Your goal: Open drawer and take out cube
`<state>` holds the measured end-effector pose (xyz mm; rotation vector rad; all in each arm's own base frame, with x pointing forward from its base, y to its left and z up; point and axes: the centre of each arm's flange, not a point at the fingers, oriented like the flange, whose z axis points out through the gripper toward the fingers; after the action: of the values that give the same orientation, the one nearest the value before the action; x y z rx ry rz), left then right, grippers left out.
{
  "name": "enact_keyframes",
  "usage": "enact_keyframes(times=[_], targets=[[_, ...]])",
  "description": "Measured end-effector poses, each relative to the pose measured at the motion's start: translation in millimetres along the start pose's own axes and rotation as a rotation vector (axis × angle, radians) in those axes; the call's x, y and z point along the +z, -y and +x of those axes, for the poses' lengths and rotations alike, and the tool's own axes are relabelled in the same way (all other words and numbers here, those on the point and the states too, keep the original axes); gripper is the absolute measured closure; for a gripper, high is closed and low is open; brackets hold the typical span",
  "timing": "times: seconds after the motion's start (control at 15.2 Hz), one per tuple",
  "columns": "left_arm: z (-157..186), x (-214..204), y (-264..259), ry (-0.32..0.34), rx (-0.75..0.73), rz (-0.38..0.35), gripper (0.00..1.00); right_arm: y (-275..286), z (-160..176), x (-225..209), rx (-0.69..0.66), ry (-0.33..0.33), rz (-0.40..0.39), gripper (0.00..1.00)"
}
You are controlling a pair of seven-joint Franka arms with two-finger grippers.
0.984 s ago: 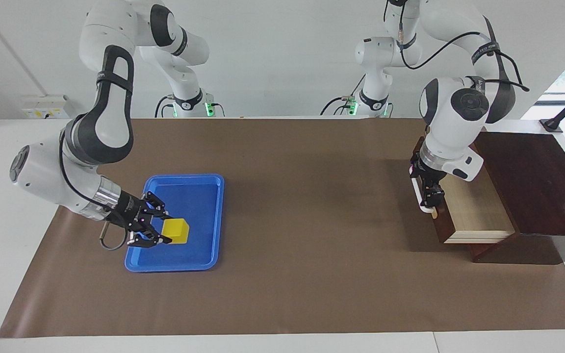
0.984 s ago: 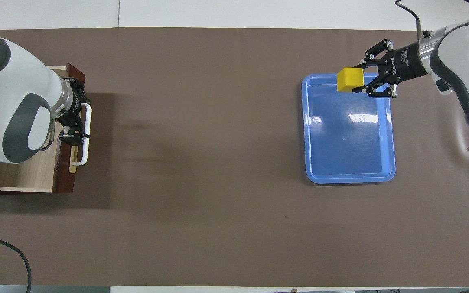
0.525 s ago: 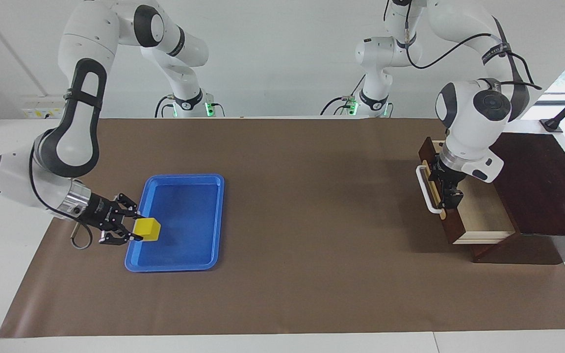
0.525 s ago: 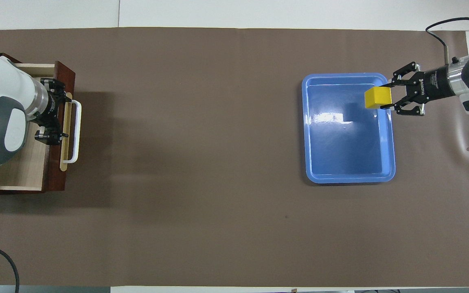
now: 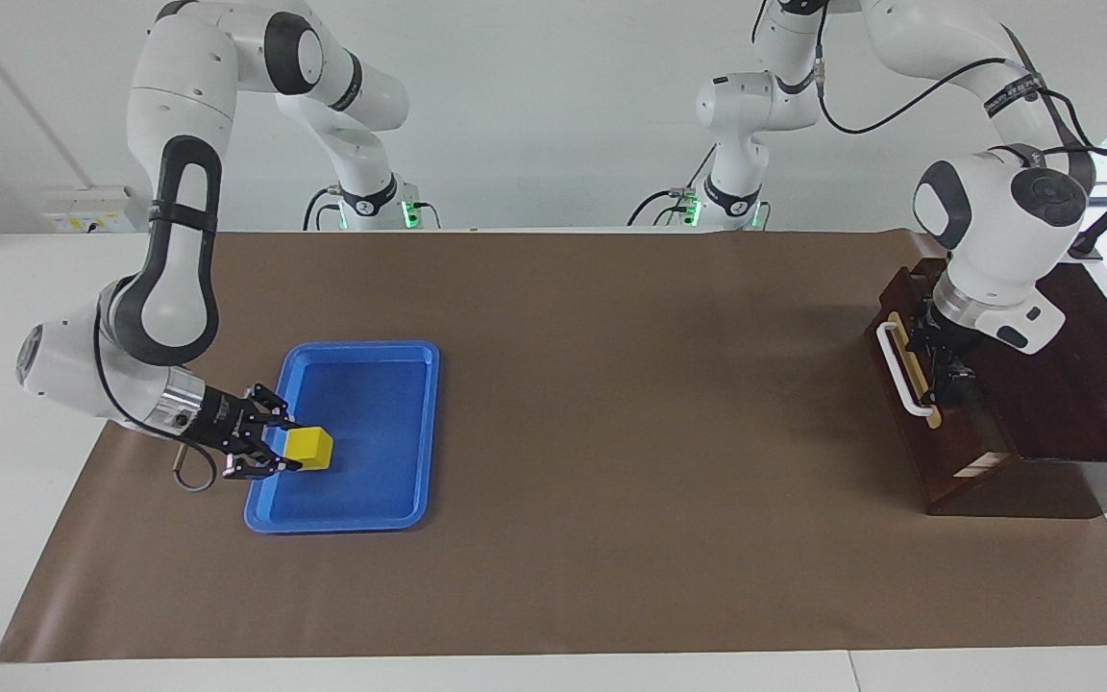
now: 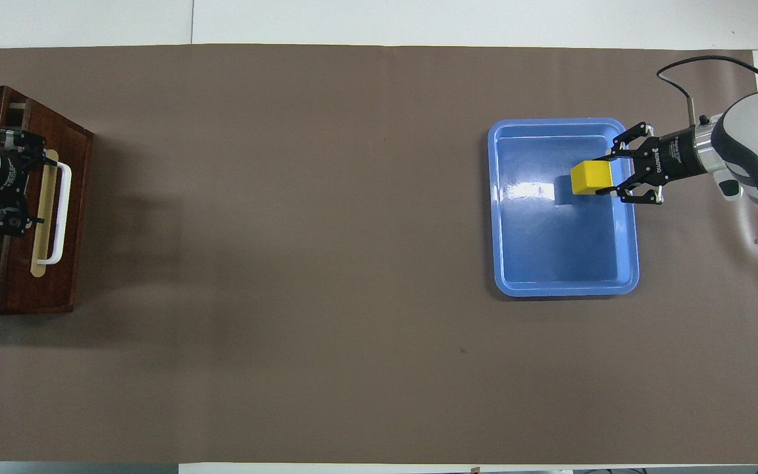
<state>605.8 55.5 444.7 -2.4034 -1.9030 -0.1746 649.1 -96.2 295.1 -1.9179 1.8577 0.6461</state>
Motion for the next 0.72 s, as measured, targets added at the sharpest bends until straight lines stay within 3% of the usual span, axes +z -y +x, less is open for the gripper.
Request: enact_keyframes(times=[0.2,0.53,0.72], targets=[[18,1,6,0.011,0.007,-0.009,0.0,-11,-4,0,-0.013,0.014,-0.01,0.44],[26,-3,9,0.052,-0.028,-0.032,0.0,-35,-40,-9,-0.043,0.018,-0.015,0.44],[21,-15,5,0.055,0.003,-0.049,0.0,-51,-34,3,-0.055,0.023,-0.036,0.44]])
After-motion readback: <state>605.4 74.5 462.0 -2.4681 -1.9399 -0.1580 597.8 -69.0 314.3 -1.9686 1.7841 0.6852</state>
